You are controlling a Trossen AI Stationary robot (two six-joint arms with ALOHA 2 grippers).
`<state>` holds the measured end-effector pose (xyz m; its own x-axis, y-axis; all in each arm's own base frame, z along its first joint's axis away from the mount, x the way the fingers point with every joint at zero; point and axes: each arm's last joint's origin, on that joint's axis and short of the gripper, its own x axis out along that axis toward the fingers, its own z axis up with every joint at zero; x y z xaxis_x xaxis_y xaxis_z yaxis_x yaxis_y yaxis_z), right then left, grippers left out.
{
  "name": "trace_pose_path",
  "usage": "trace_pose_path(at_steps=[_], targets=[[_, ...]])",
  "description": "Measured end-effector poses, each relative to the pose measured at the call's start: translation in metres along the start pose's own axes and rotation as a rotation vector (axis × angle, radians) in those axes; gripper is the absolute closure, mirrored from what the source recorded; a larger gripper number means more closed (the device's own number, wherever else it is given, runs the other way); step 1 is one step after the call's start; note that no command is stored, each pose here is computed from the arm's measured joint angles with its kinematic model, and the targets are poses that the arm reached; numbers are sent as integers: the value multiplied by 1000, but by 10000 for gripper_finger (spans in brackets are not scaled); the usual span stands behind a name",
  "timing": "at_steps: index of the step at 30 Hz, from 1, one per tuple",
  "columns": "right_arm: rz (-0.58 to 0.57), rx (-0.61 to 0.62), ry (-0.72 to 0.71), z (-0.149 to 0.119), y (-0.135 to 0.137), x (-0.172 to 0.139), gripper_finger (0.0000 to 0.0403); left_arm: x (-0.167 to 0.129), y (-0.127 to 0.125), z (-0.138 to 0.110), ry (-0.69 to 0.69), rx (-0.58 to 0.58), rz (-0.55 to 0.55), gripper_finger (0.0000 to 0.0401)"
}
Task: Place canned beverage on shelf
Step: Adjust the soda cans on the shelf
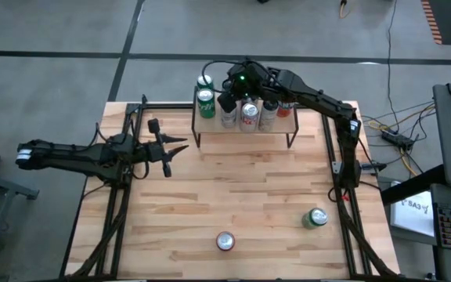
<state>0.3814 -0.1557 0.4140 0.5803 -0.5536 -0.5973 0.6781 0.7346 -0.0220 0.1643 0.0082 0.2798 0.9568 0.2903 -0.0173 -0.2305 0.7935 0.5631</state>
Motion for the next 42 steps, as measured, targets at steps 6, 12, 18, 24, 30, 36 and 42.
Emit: trace_pose_path(at_steps=[6,12,18,24,30,36,42], targets=[[47,-17,-34,4,17,-18,394,0,0,0,-1,0,0,324],[90,-34,28,-8,40,-31,394,0,0,0,-1,-4,0,324],[25,-55,49,-17,51,-32,394,0,0,0,-3,-9,2,324],[-25,-68,63,-20,50,-28,394,0,0,0,-3,-9,2,324],[-28,-73,73,-22,50,-26,394,0,0,0,-3,-9,2,324],[-32,-79,86,-24,50,-26,394,0,0,0,-3,-9,1,324],[-34,-82,92,-24,49,-27,394,0,0,0,-3,-9,1,324]])
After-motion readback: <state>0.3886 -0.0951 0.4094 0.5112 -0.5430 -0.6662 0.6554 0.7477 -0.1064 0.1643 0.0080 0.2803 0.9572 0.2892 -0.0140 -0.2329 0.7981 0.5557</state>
